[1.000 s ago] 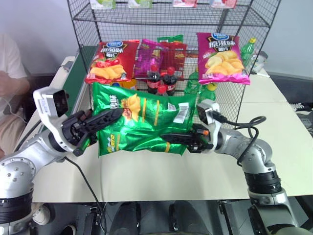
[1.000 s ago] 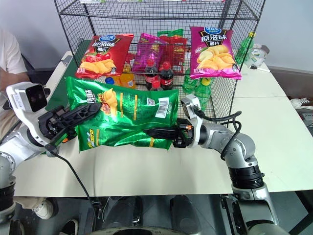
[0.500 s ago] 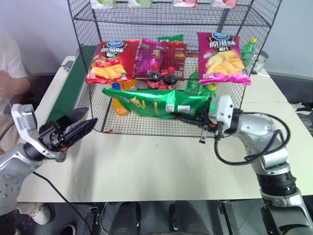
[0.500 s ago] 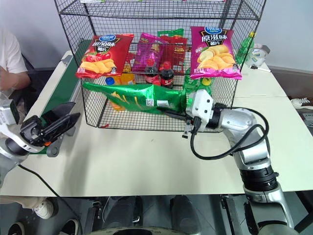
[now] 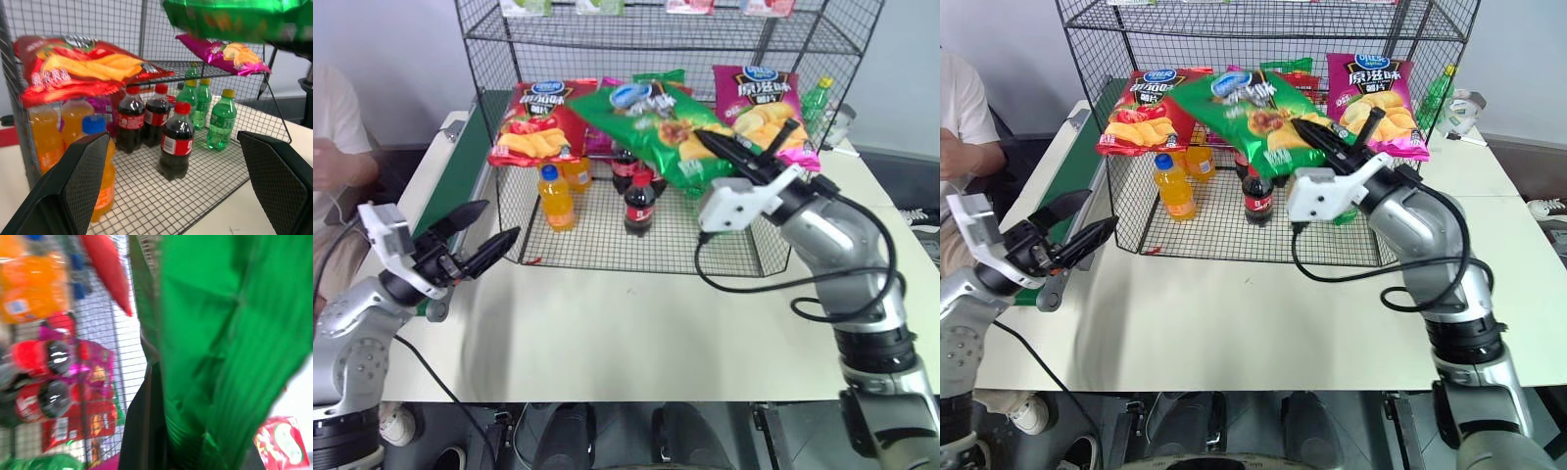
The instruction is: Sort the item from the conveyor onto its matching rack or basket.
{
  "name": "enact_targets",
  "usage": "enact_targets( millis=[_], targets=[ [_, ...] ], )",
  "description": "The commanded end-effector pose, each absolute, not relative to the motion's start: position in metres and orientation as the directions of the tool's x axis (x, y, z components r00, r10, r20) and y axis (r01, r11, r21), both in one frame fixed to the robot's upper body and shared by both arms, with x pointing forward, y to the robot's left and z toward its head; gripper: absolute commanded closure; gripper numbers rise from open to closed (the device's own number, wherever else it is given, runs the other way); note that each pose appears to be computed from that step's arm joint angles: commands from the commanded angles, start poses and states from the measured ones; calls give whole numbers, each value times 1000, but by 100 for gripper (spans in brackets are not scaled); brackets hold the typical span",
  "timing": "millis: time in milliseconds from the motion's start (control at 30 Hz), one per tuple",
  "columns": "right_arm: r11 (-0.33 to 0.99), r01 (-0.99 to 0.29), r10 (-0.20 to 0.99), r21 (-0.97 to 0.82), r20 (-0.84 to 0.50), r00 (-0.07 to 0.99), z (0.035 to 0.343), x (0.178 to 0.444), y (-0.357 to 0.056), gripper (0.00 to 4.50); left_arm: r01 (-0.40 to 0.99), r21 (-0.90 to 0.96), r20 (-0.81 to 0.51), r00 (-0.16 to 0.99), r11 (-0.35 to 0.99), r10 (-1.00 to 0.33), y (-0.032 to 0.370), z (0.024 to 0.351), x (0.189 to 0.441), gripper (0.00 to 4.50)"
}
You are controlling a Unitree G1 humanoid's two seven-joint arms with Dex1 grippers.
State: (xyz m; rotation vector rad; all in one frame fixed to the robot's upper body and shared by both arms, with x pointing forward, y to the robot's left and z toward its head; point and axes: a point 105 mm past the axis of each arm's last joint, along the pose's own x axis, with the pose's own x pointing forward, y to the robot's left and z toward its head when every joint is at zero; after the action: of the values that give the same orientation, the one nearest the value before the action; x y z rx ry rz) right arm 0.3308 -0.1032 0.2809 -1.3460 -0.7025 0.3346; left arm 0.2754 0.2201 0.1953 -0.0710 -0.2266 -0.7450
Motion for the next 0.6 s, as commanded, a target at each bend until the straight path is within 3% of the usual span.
enact_targets(
  millis=[33, 267, 600],
  targets=[
    [204, 223, 478, -953, 296, 827, 286, 354, -118, 450, 663, 66, 264, 709, 746, -654, 215, 205, 271, 4],
    [275, 139, 368, -951, 237, 899, 274, 387, -126, 450, 628, 70, 266, 737, 775, -621, 213, 203, 270, 4],
    [384, 131, 251, -914, 240, 938, 259, 406, -112, 450, 595, 81, 256, 763, 799, -594, 211, 195, 270, 4]
  ],
)
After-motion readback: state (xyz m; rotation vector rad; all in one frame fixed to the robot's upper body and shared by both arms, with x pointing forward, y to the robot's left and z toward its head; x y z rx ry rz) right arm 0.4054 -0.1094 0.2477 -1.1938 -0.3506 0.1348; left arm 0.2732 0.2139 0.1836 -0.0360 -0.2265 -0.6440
